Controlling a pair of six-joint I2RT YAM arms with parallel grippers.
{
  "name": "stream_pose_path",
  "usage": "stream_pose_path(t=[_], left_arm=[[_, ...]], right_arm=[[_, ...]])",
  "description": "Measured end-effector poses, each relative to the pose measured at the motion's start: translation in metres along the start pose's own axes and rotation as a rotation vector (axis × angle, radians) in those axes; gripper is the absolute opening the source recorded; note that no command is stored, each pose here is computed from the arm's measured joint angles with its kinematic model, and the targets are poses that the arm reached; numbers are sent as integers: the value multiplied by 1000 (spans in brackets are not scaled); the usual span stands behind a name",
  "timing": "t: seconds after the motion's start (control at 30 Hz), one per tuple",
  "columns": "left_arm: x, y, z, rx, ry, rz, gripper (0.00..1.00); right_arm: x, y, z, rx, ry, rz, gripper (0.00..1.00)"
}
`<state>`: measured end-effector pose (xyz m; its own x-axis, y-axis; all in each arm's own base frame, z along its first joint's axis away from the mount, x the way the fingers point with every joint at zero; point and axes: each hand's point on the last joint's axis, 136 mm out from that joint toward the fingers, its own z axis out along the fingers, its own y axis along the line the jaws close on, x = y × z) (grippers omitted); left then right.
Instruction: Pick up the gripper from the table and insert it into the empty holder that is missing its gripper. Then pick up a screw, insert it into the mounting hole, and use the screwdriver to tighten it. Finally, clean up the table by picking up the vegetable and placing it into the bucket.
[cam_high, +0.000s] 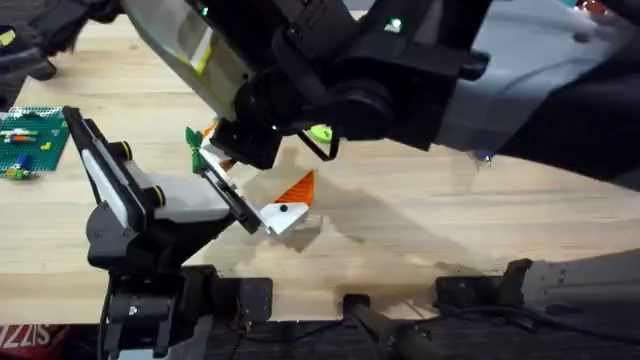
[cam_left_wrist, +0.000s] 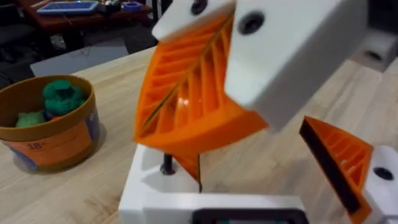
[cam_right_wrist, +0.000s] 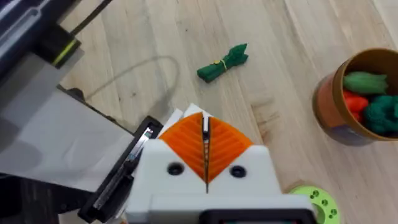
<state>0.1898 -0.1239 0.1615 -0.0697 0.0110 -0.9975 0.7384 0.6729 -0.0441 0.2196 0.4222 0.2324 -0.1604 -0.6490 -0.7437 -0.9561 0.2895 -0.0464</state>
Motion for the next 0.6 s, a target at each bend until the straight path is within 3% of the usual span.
stream_pose_path(t=[0.6], left_arm=[[0, 0, 0, -1, 1, -6, 985]], right_arm=[[11, 1, 12, -9, 41, 13, 6]])
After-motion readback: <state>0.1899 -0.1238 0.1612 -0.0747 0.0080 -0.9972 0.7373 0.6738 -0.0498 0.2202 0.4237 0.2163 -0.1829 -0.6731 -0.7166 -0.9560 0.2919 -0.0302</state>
